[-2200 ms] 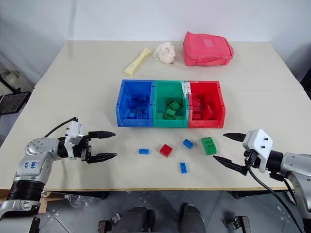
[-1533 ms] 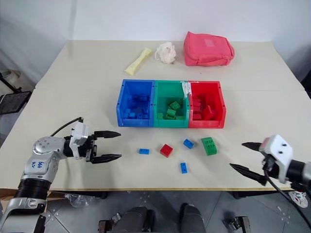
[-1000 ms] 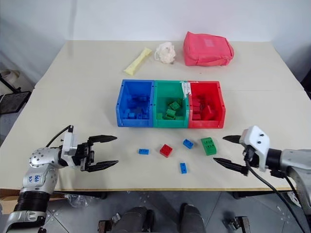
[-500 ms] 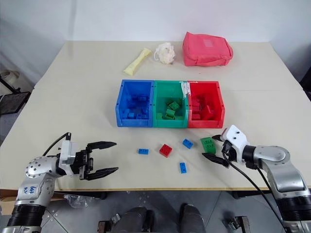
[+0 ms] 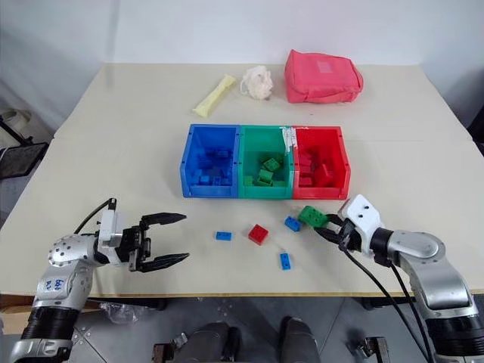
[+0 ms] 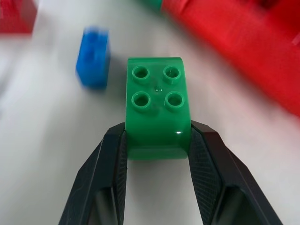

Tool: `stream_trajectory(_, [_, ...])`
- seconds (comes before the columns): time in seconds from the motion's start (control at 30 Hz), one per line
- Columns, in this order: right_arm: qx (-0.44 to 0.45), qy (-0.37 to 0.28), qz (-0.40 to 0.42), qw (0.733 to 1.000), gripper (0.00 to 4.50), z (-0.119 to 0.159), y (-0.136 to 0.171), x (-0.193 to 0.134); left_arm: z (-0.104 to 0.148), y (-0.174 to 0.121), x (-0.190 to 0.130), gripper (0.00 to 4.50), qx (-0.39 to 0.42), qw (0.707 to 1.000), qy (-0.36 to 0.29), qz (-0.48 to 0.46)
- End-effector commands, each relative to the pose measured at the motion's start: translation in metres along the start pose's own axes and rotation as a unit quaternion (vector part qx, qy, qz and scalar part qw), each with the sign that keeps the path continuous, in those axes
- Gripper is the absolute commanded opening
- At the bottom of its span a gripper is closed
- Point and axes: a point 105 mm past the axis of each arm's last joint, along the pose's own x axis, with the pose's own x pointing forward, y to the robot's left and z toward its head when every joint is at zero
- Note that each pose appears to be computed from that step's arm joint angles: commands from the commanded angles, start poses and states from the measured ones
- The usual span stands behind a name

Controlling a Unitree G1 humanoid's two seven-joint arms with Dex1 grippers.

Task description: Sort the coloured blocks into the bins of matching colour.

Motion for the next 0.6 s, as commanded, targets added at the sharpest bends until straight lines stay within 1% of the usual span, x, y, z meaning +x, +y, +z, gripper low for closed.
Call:
stream_trajectory(0.03, [-0.037, -0.048, -0.004, 0.998, 1.43, 0.036, -0.003, -0.006, 0.003, 0.001, 0.004, 4.50, 0.011, 1.000, -0.008, -0.009])
stream_trajectory(0.17, [-0.062, -0.089, 0.000, 0.994, 1.43, 0.071, -0.009, 0.003, 0.003, 0.005, 0.007, 4.50, 0.014, 1.000, -0.012, -0.011])
stream_trajectory(0.3, [-0.088, -0.133, 0.016, 0.987, 1.43, 0.106, -0.016, 0.037, 0.003, 0.007, 0.012, 4.50, 0.019, 1.000, -0.017, -0.013])
stream_trajectory(0.4, [-0.087, -0.132, 0.008, 0.987, 1.43, 0.119, -0.027, 0.059, 0.004, 0.008, 0.014, 4.50, 0.023, 0.999, -0.021, -0.014])
stream_trajectory(0.47, [-0.087, -0.134, 0.007, 0.987, 2.15, 0.128, -0.031, 0.069, 0.005, 0.009, 0.016, 4.50, 0.027, 0.999, -0.024, -0.014])
stream_trajectory(0.5, [-0.088, -0.137, 0.009, 0.987, 2.42, 0.130, -0.032, 0.071, 0.005, 0.009, 0.016, 4.50, 0.028, 0.999, -0.025, -0.015])
stream_trajectory(0.6, [-0.096, -0.143, 0.016, 0.985, 3.42, 0.135, -0.031, 0.072, 0.006, 0.010, 0.017, 4.50, 0.031, 0.999, -0.026, -0.014])
